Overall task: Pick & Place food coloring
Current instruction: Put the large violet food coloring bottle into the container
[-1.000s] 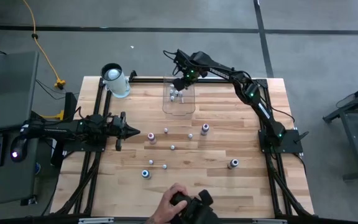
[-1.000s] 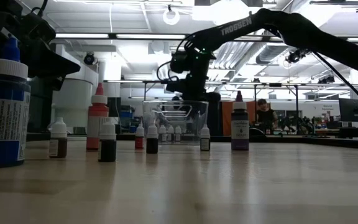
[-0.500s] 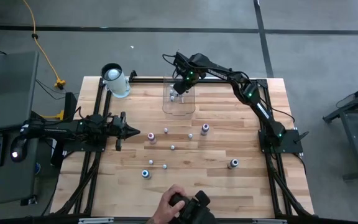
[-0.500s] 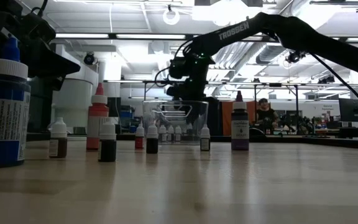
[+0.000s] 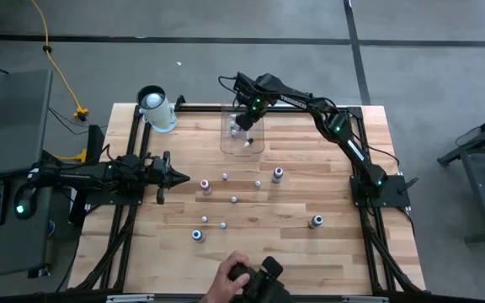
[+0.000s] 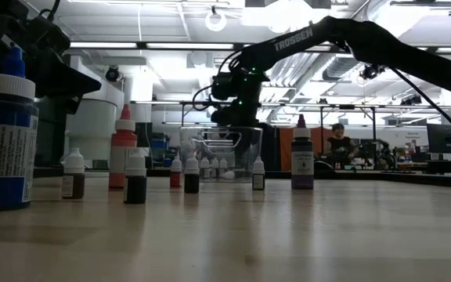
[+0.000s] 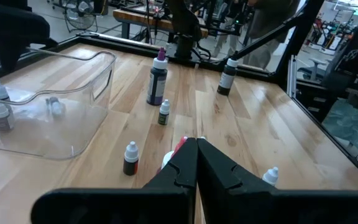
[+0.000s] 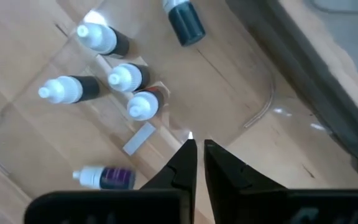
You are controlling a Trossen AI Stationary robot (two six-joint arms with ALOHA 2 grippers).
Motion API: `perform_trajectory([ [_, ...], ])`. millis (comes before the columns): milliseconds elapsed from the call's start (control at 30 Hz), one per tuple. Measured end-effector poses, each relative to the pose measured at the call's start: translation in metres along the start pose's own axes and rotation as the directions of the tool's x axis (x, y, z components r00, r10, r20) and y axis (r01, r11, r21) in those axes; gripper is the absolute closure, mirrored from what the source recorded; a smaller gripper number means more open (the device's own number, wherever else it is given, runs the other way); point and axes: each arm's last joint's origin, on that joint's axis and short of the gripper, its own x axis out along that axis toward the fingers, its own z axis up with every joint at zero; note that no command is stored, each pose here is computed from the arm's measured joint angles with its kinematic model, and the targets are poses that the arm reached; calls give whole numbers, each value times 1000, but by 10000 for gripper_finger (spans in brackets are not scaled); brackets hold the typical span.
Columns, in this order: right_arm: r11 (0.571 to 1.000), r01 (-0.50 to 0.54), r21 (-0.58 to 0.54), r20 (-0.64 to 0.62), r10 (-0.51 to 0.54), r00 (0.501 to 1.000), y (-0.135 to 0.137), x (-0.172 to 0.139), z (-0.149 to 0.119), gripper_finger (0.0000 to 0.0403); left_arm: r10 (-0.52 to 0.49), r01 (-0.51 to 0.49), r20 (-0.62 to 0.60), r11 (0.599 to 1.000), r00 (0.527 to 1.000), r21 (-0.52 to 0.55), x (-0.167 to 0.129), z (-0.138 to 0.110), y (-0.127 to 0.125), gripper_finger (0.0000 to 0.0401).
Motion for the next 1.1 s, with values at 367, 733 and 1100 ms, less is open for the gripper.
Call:
perform_trajectory([
  [367,992,-70,-107,125,83,989,14,-59,-3,371,0,0,0,1000,1000,0,0,0,0,400],
  [733,889,-87,-450,216,202,955,55,-149,-36,288,0,0,0,1000,1000,0,0,0,0,400],
  [1100,635,-99,-767,45,207,977,141,-176,-101,216,0,0,0,1000,1000,0,0,0,0,400],
])
